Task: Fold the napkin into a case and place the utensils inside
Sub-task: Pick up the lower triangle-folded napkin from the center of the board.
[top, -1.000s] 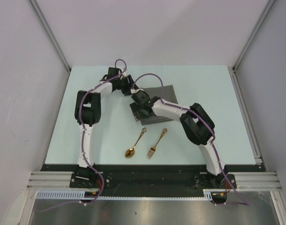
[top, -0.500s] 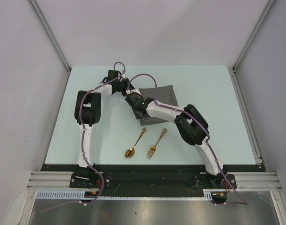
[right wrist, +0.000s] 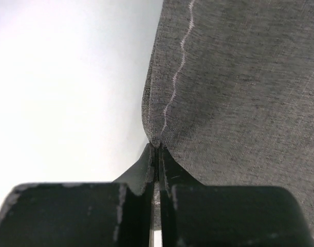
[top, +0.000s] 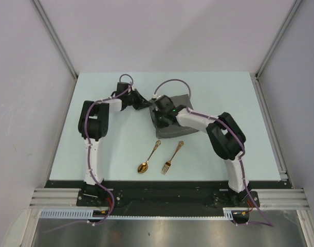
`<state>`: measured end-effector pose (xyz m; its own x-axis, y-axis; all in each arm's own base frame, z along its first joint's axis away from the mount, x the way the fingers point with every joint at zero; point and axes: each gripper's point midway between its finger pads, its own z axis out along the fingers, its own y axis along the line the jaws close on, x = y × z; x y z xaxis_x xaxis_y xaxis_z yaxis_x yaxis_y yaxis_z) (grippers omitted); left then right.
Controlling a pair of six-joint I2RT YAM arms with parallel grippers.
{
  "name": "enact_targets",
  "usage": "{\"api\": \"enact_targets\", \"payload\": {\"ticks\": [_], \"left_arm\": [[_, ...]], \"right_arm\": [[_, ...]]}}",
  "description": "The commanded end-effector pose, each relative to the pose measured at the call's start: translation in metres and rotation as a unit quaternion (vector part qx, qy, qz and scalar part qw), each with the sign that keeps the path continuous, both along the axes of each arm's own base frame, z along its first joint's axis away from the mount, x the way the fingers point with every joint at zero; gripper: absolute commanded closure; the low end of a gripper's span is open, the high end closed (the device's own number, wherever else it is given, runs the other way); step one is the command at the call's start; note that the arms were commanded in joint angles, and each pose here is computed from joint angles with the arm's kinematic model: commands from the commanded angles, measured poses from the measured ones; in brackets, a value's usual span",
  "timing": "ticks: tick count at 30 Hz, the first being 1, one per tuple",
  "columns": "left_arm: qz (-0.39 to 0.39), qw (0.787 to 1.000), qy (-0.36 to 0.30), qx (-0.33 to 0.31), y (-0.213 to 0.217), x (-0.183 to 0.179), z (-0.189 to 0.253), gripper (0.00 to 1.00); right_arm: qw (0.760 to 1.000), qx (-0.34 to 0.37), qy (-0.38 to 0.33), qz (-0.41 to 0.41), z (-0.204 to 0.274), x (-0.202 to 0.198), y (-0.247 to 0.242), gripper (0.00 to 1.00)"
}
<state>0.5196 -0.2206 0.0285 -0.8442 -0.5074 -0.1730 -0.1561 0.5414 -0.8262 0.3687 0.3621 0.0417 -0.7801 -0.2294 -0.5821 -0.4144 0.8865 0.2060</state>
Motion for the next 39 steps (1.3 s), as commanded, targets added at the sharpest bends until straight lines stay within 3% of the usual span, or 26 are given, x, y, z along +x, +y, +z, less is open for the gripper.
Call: {"api": "enact_targets", "payload": {"ticks": [1, 5, 6, 17, 23, 29, 39], "left_arm": [[0.055, 0.993, -0.092, -0.04, -0.008, 0.029, 0.079, 1.0], [0.052, 0.994, -0.09, -0.039, -0.024, 0.028, 0.088, 1.0], [0.053, 0.993, -0.095, -0.039, -0.027, 0.029, 0.094, 1.0], [0.102, 0.989, -0.094, 0.053, -0.051, 0.036, 0.102, 1.0], [0.162, 0.98, -0.081, 0.08, -0.039, 0.037, 0.108, 1.0], [0.14, 0.982, -0.098, 0.079, -0.055, 0.041, 0.121, 1.0], [0.137, 0.976, -0.142, 0.098, -0.031, 0.035, 0.146, 1.0]], "right_arm": [[0.979, 0.192, 0.059, 0.027, 0.045, -0.009, 0.014, 1.0], [0.961, 0.256, 0.102, 0.03, 0.047, -0.015, 0.003, 1.0], [0.955, 0.281, 0.085, 0.032, 0.057, -0.006, 0.0, 1.0], [0.92, 0.371, 0.13, 0.009, 0.056, -0.013, -0.051, 1.0], [0.92, 0.365, 0.146, -0.001, 0.046, -0.012, -0.076, 1.0], [0.918, 0.365, 0.152, 0.0, 0.039, -0.007, -0.089, 1.0], [0.925, 0.342, 0.163, 0.017, 0.032, -0.011, -0.071, 1.0]]}}
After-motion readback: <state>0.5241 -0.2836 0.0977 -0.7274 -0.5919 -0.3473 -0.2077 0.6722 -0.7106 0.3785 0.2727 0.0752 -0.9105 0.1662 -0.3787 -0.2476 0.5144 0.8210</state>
